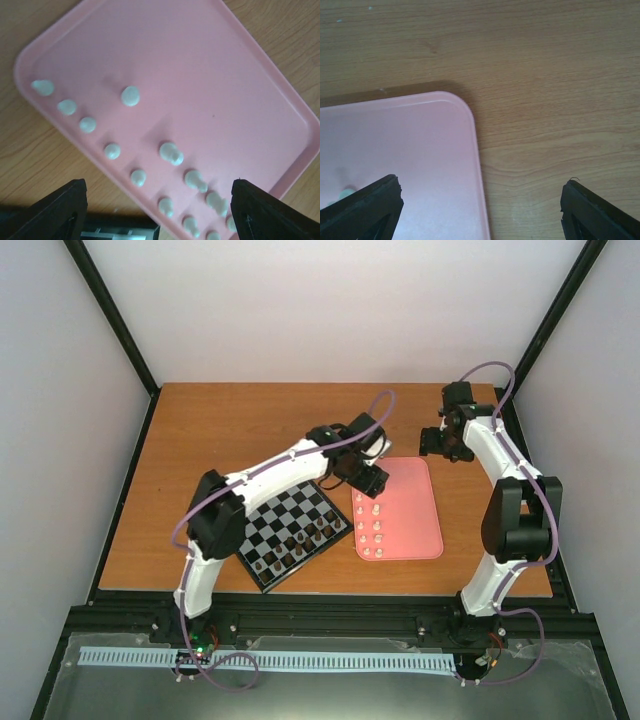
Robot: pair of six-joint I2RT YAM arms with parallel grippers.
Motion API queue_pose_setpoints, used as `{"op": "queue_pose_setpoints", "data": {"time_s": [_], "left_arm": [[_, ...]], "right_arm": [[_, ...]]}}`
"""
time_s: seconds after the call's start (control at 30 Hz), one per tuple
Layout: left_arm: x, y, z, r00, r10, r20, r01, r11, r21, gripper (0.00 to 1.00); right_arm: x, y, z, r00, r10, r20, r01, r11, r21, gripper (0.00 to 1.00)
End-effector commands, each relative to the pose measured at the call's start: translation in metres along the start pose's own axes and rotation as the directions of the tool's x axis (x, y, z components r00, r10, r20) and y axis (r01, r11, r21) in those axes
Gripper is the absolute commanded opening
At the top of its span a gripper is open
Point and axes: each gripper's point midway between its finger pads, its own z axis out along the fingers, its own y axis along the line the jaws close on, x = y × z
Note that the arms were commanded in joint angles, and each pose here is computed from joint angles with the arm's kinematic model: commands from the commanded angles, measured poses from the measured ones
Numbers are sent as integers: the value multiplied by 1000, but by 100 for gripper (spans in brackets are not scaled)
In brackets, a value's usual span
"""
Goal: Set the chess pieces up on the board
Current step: Pick up the chess piece from the storage box.
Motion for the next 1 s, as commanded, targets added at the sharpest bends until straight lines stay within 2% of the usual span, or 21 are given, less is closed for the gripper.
{"op": "queue_pose_setpoints", "data": {"time_s": [0.0,0.27,0.63,0.97], "left_arm": [[-14,-19,23,1000,29,-2,-29,998,58,79],[-23,-17,70,999,39,-23,-39,999,32,71],[-33,-2,93,999,32,1,-32,998,-47,56],[-25,13,104,1000,-3,-29,1,998,-65,50]], "right_arm": [[-6,-2,-4,999,10,30,-9,1000,-30,86],[-2,-3,0,1000,7,28,-6,999,-35,86],[-1,-3,1,1000,9,29,-7,999,-47,86],[-3,-1,4,1000,6,20,-5,999,-54,86]]}}
